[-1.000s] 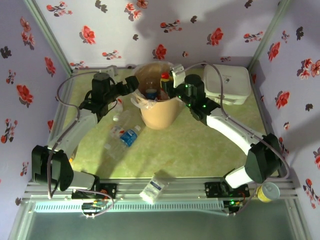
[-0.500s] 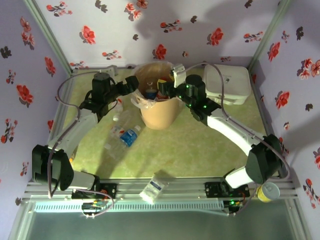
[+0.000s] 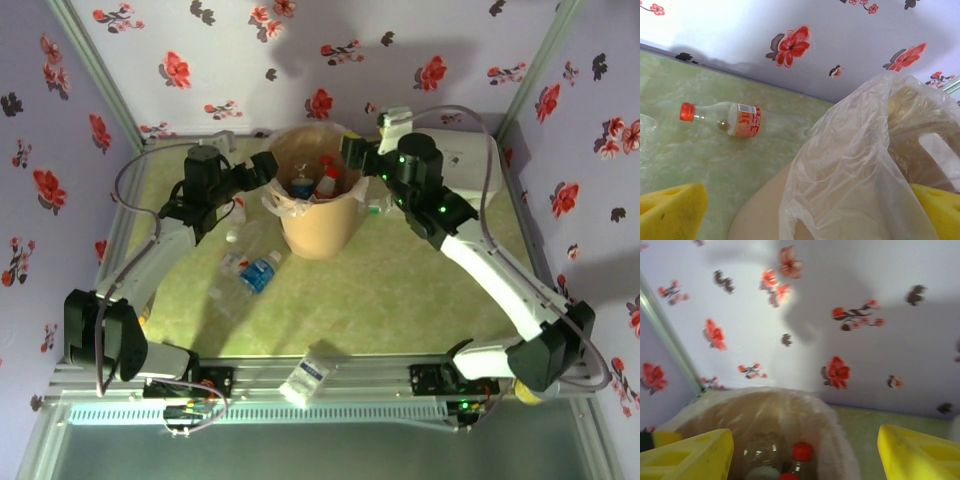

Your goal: Put the plastic bottles in the bin

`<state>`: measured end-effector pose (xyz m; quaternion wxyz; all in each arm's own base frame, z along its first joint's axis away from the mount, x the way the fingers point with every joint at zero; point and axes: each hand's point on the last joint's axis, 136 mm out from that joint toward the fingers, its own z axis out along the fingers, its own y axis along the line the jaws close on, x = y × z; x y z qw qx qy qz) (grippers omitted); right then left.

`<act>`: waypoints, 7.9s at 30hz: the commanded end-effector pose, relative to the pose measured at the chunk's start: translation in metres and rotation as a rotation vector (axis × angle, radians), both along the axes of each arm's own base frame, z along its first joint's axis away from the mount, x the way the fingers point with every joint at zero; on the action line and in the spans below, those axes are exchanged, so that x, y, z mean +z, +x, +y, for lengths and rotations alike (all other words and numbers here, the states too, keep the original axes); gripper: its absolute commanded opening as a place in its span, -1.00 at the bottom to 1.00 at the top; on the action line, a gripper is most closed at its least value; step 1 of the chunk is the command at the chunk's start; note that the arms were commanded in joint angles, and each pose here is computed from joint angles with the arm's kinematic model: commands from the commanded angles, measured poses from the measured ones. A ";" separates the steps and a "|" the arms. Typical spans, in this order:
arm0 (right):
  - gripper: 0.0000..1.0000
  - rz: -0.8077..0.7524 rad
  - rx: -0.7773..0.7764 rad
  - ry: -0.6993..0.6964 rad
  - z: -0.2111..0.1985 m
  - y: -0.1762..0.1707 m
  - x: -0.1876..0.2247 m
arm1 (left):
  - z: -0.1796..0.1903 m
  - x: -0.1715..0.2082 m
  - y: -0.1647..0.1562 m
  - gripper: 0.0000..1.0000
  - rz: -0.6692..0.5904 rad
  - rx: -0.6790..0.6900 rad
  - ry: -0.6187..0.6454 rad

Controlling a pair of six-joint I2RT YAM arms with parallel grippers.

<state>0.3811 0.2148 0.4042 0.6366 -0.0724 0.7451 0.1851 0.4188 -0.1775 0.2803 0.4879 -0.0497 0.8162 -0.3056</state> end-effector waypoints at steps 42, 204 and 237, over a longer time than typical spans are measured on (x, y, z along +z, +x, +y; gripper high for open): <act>0.89 0.588 0.709 -0.998 -0.080 0.062 -0.288 | -0.005 0.002 -0.002 0.99 0.017 -0.038 0.015; -0.61 -0.612 0.244 -0.049 0.041 -0.020 0.139 | -0.003 0.006 0.006 0.98 0.004 -0.028 -0.034; 0.06 -0.299 0.311 0.009 0.094 0.074 -0.042 | -0.004 0.004 0.007 0.98 0.009 -0.040 -0.001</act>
